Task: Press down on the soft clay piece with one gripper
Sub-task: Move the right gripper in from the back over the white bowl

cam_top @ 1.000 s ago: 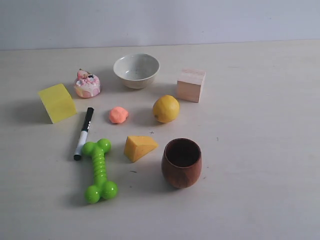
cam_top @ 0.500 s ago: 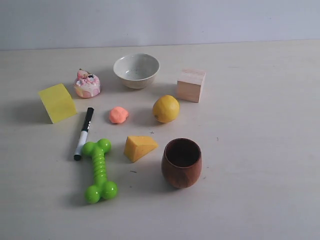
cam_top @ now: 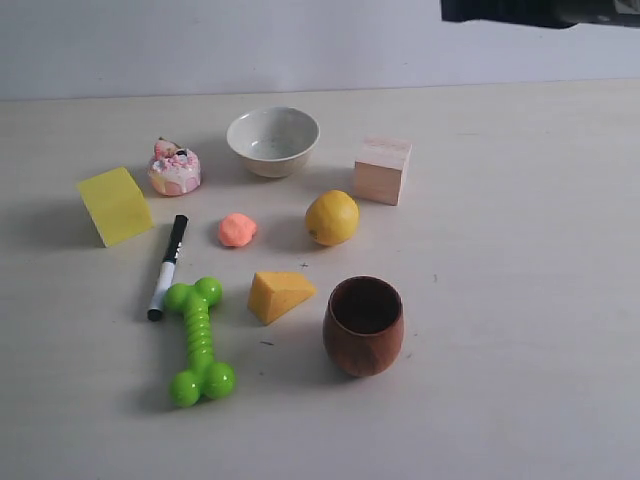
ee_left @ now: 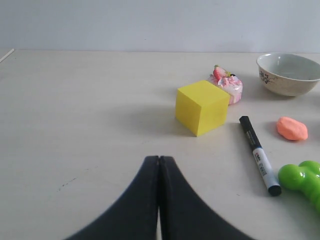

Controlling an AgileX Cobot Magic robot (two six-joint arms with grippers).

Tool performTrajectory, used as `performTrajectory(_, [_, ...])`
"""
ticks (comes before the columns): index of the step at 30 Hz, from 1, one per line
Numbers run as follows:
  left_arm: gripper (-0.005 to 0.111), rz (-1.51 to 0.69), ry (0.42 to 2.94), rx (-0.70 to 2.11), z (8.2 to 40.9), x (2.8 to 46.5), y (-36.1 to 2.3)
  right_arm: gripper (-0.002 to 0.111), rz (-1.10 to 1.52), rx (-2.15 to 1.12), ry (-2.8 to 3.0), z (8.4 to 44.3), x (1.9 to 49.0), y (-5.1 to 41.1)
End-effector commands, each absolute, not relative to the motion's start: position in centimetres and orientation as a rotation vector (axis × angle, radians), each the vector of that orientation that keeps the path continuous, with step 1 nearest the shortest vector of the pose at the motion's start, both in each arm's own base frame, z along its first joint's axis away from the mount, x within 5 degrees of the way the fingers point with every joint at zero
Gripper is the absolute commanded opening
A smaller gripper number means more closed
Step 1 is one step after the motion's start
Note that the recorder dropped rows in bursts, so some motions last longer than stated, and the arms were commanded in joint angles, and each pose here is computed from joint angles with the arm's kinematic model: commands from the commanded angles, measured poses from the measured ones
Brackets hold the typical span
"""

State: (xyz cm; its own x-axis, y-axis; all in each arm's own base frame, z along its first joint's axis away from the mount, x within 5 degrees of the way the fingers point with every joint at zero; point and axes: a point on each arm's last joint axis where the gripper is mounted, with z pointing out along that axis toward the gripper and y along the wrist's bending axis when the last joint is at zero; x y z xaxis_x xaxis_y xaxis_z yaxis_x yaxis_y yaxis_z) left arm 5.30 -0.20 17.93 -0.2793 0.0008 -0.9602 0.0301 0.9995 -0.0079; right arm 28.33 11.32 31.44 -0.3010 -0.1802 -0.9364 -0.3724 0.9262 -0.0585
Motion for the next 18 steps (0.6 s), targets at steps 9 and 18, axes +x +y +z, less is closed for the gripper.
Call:
performTrajectory(9, [0.000,-0.035,1.838,0.025,18.1,5.3,-0.2,0.000,0.052,-0.412,2.064,31.1,30.1,13.2])
performTrajectory(18, [0.000,-0.035,1.838,0.025,18.1,5.3,-0.2,0.000,0.200,-0.366,2.103,28.4,31.7,14.9])
